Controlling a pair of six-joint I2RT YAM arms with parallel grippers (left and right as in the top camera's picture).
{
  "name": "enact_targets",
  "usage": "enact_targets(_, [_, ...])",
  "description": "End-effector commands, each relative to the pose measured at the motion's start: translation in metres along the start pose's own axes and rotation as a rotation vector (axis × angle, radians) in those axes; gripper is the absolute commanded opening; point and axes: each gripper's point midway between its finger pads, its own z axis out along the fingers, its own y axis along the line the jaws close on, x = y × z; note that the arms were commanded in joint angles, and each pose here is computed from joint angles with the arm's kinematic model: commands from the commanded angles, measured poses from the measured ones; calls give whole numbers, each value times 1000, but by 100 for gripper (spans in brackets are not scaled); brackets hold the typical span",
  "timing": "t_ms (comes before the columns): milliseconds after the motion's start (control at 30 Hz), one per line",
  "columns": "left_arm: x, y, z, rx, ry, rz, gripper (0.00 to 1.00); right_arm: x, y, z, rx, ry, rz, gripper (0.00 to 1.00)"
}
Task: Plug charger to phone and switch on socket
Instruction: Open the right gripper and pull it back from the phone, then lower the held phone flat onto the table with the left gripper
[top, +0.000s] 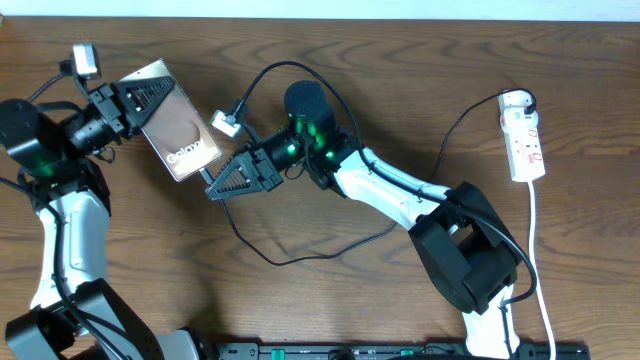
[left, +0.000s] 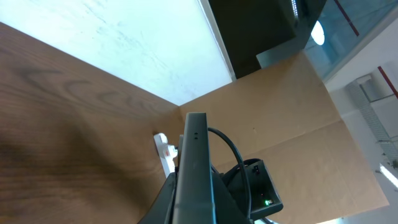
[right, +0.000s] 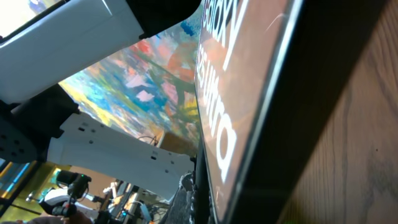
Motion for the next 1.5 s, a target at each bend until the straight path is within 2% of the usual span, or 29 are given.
enact_targets(0, [20,-11,6,49,116,42,8,-28,-9,-14,80,-123,-21,1])
enact_targets(200, [20,-11,6,49,116,42,8,-28,-9,-14,81,-123,-21,2])
enact_targets(267, [20,-11,5,49,114,42,8,-28,-9,-14,80,-122,-21,9])
enact_targets(300, [20,-11,5,48,112,42,7,-26,-8,-13,74,-113,-21,33])
enact_targets(367, [18,-10,3,44,106,42,8,-23,-6,-13,61,-94,-22,59])
enact_targets(400, [18,-10,2,43,104,43,7,-22,-5,-13,56,-88,-22,89])
enact_targets(433, [16,-9,0,40,98,43,7,-21,-4,-13,52,-83,-22,99])
enact_targets(700, [6,-4,-16,15,50,43,7,-23,-6,-14,59,-94,-4,99])
enact_targets(967, [5,-4,-18,12,45,38,7,-52,-26,-58,165,-262,63,99])
enact_targets(1200, [5,-4,-18,12,45,38,7,-69,-43,-135,257,-409,121,99])
enact_targets(1467, [6,-4,-15,15,51,25,7,-75,-73,-273,418,-734,366,99])
